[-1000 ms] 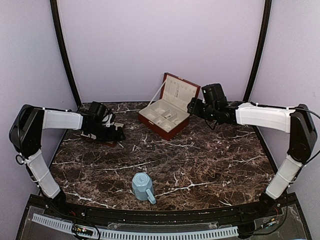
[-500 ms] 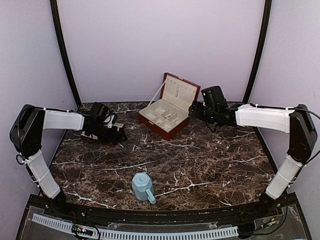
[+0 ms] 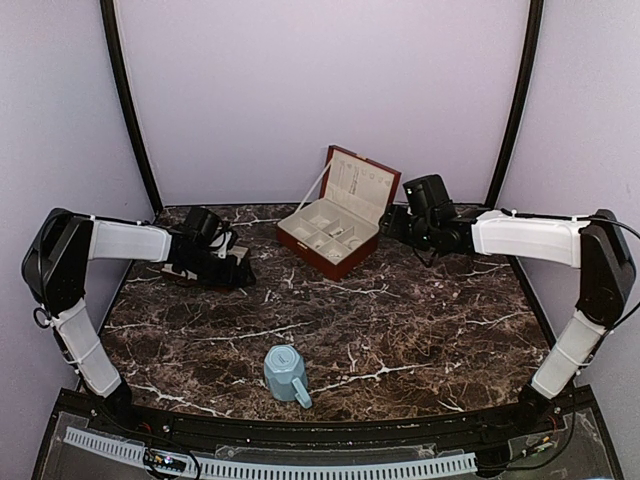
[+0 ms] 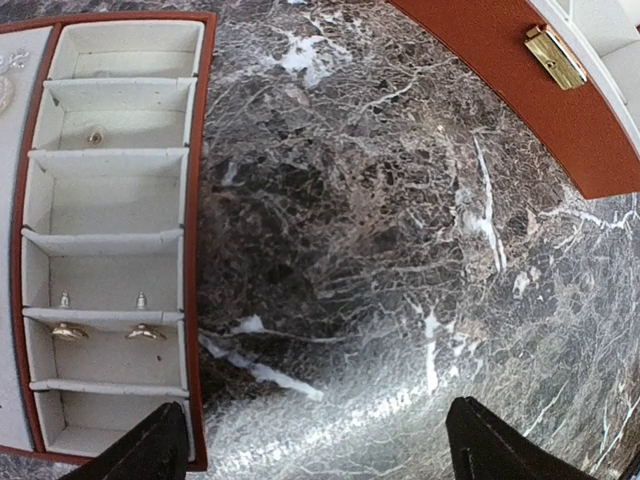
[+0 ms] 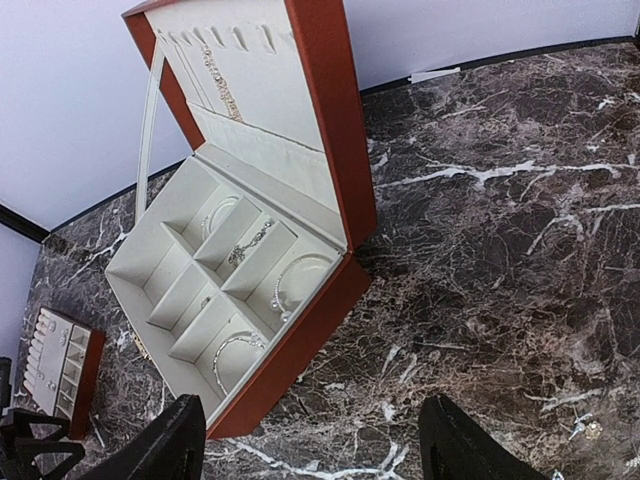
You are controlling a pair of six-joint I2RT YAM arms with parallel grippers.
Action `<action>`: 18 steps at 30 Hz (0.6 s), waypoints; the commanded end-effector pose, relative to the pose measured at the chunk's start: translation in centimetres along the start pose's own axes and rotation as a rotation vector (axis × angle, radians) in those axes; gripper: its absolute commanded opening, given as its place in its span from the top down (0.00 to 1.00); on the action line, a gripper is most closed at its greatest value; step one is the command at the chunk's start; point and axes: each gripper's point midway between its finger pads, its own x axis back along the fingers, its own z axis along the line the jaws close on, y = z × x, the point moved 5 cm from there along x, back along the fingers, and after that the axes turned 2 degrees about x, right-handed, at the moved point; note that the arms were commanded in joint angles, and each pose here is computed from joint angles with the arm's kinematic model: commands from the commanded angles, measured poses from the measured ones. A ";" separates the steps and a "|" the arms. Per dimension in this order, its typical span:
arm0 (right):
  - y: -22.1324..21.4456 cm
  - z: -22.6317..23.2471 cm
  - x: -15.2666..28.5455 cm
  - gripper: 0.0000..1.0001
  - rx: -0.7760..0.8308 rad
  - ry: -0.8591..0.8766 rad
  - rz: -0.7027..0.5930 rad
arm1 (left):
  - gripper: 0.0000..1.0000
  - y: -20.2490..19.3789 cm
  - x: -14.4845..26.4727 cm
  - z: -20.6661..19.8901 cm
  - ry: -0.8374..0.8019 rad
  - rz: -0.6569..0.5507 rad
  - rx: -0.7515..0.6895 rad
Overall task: Organize the mixed jewelry
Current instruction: Position the compartment layer at the center of the board.
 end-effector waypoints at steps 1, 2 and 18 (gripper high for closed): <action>1.2 0.0 0.9 0.26 -0.020 0.005 -0.051 | 0.08 -1.2 -0.3 -1.2 -0.039 0.037 -0.040; 1.2 0.0 0.9 0.26 -0.020 0.006 -0.051 | 0.08 -1.2 -0.3 -1.5 -0.048 0.039 -0.042; 1.2 -0.4 1.2 0.26 -0.021 -0.004 -0.058 | 0.09 -5.6 -1.8 -8.1 -0.161 0.123 -0.073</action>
